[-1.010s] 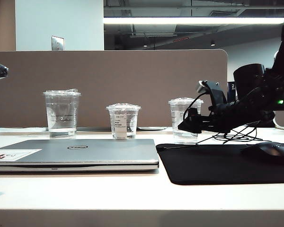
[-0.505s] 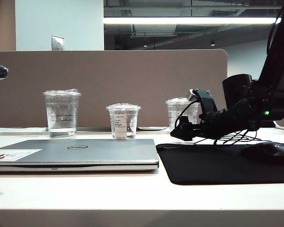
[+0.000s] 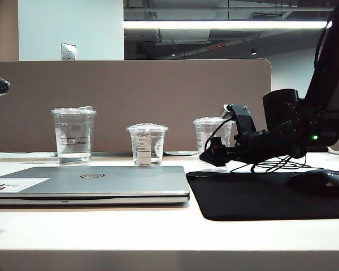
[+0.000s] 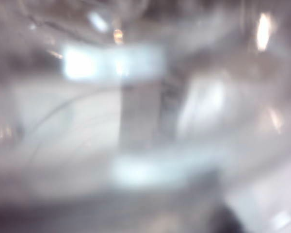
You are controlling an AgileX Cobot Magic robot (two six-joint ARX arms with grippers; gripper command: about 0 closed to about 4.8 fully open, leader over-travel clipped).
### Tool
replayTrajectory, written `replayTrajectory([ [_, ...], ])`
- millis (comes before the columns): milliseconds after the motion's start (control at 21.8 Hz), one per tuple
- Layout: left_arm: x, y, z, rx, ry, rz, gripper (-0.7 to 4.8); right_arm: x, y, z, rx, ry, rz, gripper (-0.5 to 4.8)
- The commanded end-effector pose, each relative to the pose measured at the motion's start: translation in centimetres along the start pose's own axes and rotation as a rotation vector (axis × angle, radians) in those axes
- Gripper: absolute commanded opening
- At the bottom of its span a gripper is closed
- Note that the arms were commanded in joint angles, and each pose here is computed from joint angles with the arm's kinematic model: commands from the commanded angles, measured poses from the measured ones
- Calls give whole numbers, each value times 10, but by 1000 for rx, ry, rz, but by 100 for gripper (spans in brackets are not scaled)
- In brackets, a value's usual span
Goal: Pick up the coffee cup on the right and place it on the right side of the laptop.
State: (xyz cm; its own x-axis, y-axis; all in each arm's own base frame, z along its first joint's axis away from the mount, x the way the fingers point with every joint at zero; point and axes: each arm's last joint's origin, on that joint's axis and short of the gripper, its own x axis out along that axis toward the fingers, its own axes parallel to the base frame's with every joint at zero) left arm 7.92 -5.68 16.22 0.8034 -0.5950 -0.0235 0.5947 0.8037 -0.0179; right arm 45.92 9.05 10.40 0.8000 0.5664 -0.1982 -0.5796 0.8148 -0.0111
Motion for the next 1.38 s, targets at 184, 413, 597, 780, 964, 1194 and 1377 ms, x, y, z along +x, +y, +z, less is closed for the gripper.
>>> replayTrajectory([
  [184,0,0,2,2,-8,-1,-5,0,0,7,-17,-40,-5,413],
  [413,0,0,2,2,-8,-1,-5,0,0,7,-17,-40,-4,340],
  [597,0,0,2,2,-8,-1,-5,0,0,9,13,-55,-4,339],
  [780,0,0,2,2,-8,-1,-5,-1,0,12,21,-69,9,339],
  [964,0,0,2,2,-8,-1,-5,-5,1,21,18,-85,8,340],
  [1194,0,0,2,2,-9,-1,-5,-18,5,45,-10,-141,-1,335],
  [1377,0,0,2,2,-9,-1,-5,-41,14,60,-37,-199,-5,335],
])
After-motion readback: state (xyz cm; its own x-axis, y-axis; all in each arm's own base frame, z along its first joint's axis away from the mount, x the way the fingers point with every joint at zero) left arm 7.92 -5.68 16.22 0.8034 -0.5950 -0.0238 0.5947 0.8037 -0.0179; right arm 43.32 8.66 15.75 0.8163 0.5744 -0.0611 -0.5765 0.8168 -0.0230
